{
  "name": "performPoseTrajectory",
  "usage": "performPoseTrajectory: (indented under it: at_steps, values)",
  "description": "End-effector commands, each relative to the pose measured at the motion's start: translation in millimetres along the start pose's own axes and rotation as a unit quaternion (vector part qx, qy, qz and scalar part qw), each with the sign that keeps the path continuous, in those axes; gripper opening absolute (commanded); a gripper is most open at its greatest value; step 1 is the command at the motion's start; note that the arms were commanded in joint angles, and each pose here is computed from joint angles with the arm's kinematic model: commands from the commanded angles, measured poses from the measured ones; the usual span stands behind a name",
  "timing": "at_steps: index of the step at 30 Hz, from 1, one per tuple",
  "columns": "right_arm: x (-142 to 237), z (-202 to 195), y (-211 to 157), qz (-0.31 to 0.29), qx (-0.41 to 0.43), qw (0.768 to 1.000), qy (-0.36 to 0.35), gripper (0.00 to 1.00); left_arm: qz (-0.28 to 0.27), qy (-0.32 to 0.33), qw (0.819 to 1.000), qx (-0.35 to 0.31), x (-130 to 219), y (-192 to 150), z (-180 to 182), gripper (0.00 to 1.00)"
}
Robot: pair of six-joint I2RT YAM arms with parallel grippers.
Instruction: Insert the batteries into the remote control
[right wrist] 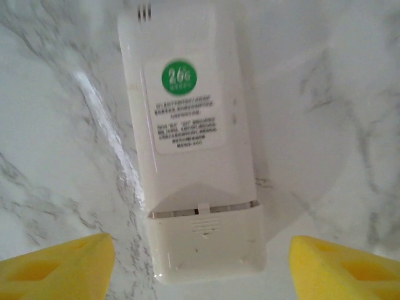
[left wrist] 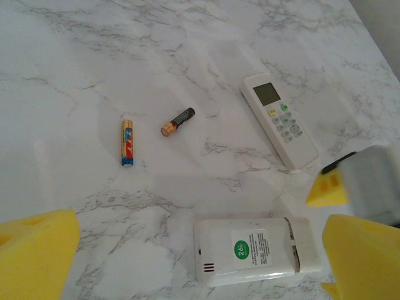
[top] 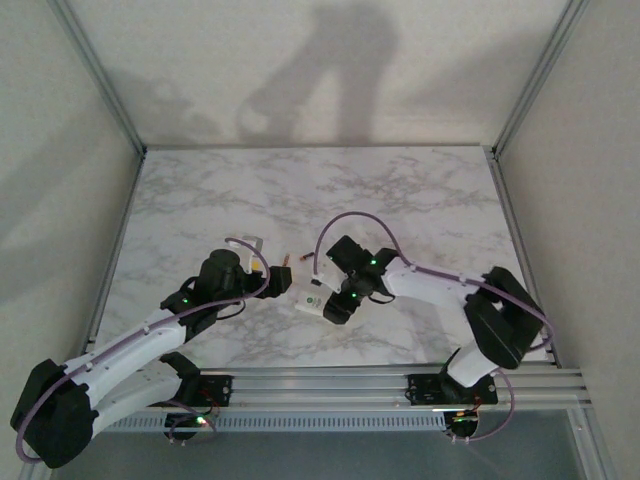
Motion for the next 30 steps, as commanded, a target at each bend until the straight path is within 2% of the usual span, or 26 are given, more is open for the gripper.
performPoseTrajectory:
  at_steps: [1, 3, 5, 7, 10, 12, 15, 20, 23, 30]
  values:
    - [30.6, -0.3, 6.4, -0.074, -0.065, 0.994, -0.040, 0.75, 0.004, 0.006, 1.000, 0.021, -5.3, -1.6, 2.8, 0.99]
    - [45.3, -5.1, 6.8, -0.113, -0.161, 0.978, -0.072, 0.73, 0.015, 0.020, 0.999, 0.035, -10.4, -1.8, 5.7, 0.99]
    - [54.3, -7.4, 1.7, -0.146, -0.285, 0.944, -0.085, 0.64, 0.032, 0.036, 0.998, 0.051, -17.9, -3.1, 10.3, 0.98]
    - [56.4, -5.8, -11.5, -0.167, -0.411, 0.893, -0.083, 0.58, 0.058, 0.041, 0.995, 0.066, -27.8, -6.0, 13.8, 0.94]
    - [50.3, -1.3, -41.9, -0.172, -0.570, 0.800, -0.076, 0.53, 0.088, 0.027, 0.992, 0.082, -40.1, -9.9, 13.6, 0.90]
    - [40.9, 5.3, -53.1, -0.169, -0.618, 0.767, -0.038, 0.53, 0.102, 0.015, 0.991, 0.087, -46.3, -11.9, 12.2, 0.88]
    - [28.2, 13.0, -58.7, -0.157, -0.634, 0.757, 0.010, 0.55, 0.126, 0.010, 0.988, 0.089, -54.3, -15.0, 12.2, 0.83]
    - [10.1, 15.7, -52.3, -0.154, -0.613, 0.773, 0.062, 0.55, 0.190, 0.007, 0.978, 0.091, -71.1, -23.2, 13.1, 0.79]
    - [-0.7, 13.6, -48.8, -0.142, -0.610, 0.777, 0.062, 0.55, 0.219, 0.006, 0.971, 0.096, -78.6, -28.5, 13.8, 0.75]
    - [-18.2, 8.4, -46.7, -0.098, -0.611, 0.785, 0.033, 0.51, 0.245, 0.007, 0.965, 0.098, -87.3, -34.0, 15.0, 0.72]
Point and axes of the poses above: each hand's point on the last joint's axis, 136 mm out from that joint toward the fingers, its own x axis back along the fingers, its own z axis along the line the jaws close on, y = z × x, the point moved 10 cm from there along x, back along the fingers, and after that the axes turned 3 degrees about x, right-handed, at the moved point
